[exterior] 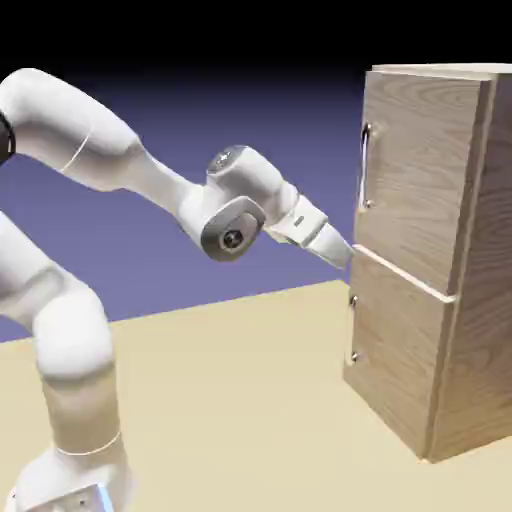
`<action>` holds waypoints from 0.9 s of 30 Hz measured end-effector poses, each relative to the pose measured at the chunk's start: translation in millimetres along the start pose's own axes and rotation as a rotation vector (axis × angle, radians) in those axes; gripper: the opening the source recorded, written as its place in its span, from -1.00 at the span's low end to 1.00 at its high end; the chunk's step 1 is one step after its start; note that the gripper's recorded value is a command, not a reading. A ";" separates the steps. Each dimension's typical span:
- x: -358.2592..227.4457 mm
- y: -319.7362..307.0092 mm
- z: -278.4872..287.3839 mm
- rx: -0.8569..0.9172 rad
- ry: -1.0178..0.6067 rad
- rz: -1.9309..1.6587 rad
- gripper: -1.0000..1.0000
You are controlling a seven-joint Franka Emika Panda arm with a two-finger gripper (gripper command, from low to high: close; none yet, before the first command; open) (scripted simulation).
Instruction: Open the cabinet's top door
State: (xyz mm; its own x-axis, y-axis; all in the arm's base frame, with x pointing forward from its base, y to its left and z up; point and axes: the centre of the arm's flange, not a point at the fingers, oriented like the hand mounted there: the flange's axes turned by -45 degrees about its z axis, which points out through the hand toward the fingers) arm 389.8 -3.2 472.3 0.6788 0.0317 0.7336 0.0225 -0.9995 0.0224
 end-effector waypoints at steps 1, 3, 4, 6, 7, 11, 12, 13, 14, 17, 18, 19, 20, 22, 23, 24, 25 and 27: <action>3.5 2.8 -3.5 -0.003 0.010 0.007 0.00; 10.1 8.0 -10.5 -0.007 0.031 0.021 0.00; 13.2 10.5 -14.0 -0.009 0.041 0.028 0.00; 18.8 14.9 -21.0 -0.013 0.063 0.041 0.00; 21.4 16.8 -24.5 -0.014 0.073 0.047 0.00; 30.5 23.2 -38.0 -0.018 0.118 0.068 0.00; 32.4 24.4 -41.2 -0.019 0.130 0.073 0.00; 34.3 25.4 -44.4 -0.020 0.141 0.077 0.00; 36.0 26.2 -47.5 -0.020 0.153 0.082 0.00; 40.5 27.8 -56.2 -0.021 0.189 0.093 0.00; 41.8 28.0 -59.0 -0.021 0.201 0.096 0.00; 43.0 28.1 -61.6 -0.021 0.214 0.098 0.00; 44.2 27.9 -64.0 -0.021 0.226 0.101 0.00; 46.2 27.2 -68.6 -0.020 0.252 0.105 0.00; 47.1 26.6 -70.7 -0.020 0.265 0.107 0.00; 48.0 25.8 -72.7 -0.020 0.278 0.109 0.00; 48.8 24.9 -74.5 -0.020 0.291 0.110 0.00; 50.2 22.6 -77.7 -0.019 0.317 0.112 0.00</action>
State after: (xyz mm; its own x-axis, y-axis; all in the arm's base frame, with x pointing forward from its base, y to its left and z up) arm 367.3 -24.3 562.3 0.4137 -0.0771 0.9071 -0.0552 -0.9967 -0.0595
